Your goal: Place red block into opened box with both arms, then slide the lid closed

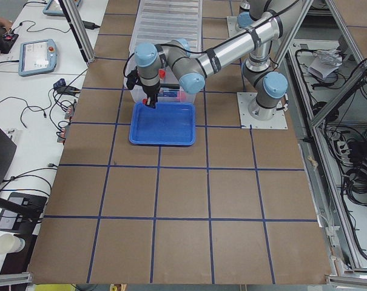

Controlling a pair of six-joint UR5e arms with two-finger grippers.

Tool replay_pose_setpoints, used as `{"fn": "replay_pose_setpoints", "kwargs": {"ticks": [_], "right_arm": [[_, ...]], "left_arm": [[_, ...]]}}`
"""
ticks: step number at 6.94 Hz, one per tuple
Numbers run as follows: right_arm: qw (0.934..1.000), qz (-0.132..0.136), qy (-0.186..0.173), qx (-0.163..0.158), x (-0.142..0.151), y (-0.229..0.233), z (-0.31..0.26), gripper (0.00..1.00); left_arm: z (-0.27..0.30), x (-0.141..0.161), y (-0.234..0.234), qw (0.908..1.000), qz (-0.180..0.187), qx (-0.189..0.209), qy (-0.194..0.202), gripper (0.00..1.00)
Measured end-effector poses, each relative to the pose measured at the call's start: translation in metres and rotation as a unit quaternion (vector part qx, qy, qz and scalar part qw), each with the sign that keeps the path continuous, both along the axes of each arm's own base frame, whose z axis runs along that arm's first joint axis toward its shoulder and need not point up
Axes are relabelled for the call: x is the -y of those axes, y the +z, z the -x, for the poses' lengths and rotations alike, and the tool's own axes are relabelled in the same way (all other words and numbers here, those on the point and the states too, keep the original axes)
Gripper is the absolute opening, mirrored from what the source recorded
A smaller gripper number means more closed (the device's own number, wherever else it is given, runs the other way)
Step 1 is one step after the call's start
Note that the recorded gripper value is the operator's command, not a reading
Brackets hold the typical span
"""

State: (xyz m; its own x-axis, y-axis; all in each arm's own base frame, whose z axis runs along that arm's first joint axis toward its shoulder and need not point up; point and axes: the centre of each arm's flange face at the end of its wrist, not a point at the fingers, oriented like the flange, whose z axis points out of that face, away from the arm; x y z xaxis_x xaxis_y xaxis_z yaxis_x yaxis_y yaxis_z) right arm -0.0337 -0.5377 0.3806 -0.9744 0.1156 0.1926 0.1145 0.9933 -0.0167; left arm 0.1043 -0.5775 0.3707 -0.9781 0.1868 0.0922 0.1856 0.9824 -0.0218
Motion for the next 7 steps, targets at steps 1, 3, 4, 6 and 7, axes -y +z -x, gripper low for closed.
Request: {"fn": "replay_pose_setpoints", "kwargs": {"ticks": [1,3,4,6,7], "right_arm": [[0.9997,0.009,0.019,0.012,0.002,0.032,-0.025,1.00],[0.9966,0.005,0.060,0.056,-0.005,0.100,-0.087,1.00],[0.9943,0.008,0.066,0.083,-0.014,0.122,-0.118,1.00],[0.9931,0.011,0.063,0.099,-0.027,0.136,-0.147,1.00],[0.9930,0.010,0.062,0.100,-0.028,0.136,-0.150,1.00]], "left_arm": [[0.027,-0.001,0.022,0.9999,0.002,0.001,0.016,0.20],[0.095,-0.005,0.043,0.9983,0.002,0.002,0.058,0.20],[0.137,-0.006,0.040,0.9968,-0.006,0.003,0.080,0.20],[0.205,-0.012,0.015,0.9943,-0.017,0.006,0.106,0.20],[0.218,-0.013,-0.005,0.9940,-0.012,0.006,0.109,0.20]]}}
